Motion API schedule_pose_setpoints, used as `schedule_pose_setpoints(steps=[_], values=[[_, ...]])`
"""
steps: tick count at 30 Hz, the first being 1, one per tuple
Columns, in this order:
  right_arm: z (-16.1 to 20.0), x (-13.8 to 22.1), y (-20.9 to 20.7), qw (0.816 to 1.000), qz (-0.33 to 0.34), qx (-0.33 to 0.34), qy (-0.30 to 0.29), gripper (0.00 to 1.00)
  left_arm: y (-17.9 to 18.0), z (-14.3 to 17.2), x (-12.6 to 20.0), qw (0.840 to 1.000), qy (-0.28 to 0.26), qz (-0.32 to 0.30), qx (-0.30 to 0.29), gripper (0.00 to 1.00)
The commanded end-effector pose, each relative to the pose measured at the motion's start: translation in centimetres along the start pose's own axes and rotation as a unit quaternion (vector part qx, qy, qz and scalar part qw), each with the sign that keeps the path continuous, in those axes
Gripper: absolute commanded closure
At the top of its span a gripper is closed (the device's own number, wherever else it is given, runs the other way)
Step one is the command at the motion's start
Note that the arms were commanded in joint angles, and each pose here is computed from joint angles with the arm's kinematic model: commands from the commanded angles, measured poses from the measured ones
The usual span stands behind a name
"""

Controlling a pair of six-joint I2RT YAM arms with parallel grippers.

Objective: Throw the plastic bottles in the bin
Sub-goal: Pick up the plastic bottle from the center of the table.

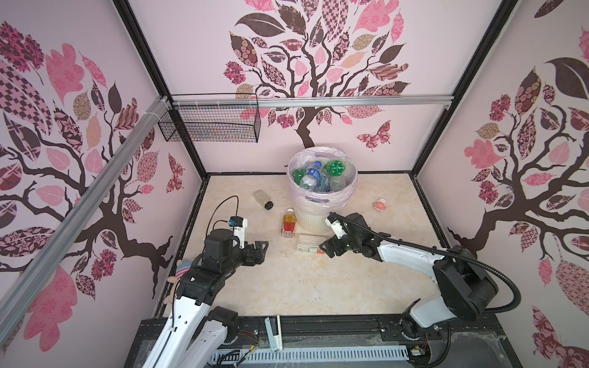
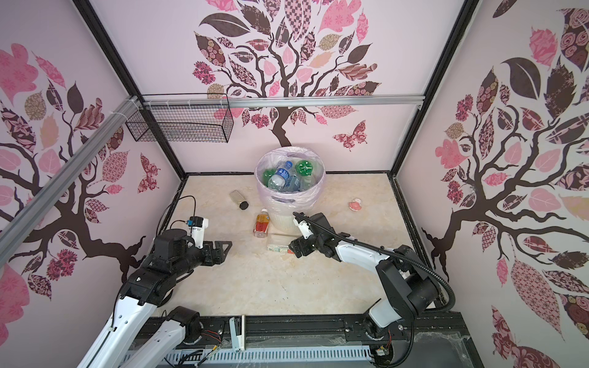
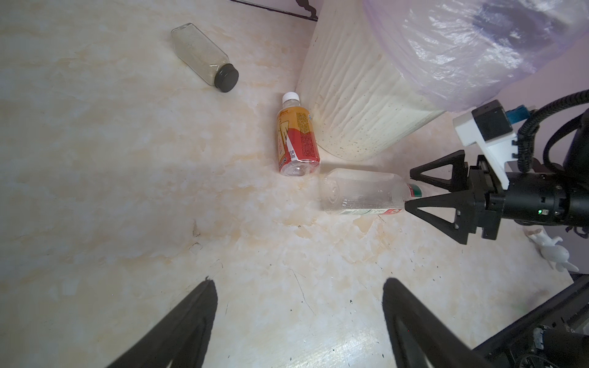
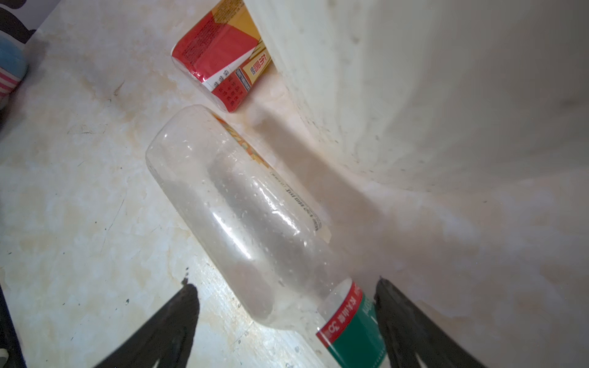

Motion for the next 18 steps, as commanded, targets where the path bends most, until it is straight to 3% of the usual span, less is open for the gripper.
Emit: schedule_pose_setpoints(steps=[1, 18], values=[[-0.5, -0.8, 0.9, 1.000, -0.007, 0.027, -0.001, 0.11, 0.2, 0.0, -0.2, 1.000, -0.008, -0.002, -0.001, 0.15], [0.8, -3.0, 5.0, 0.995, -0.023, 0.092, 0.042, 0.13, 0.3, 0.0, -0.3, 1.000, -0.006, -0.003, -0.001, 0.15]])
Point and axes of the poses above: each gripper's point midway between its finger pads, its own x axis back along the fingers, its own y axis along the line the jaws close on, z = x × y, the point moved 2 cm from there along x, back along the fingers, and after that the axes turned 3 degrees about x, right-handed, at the moved point
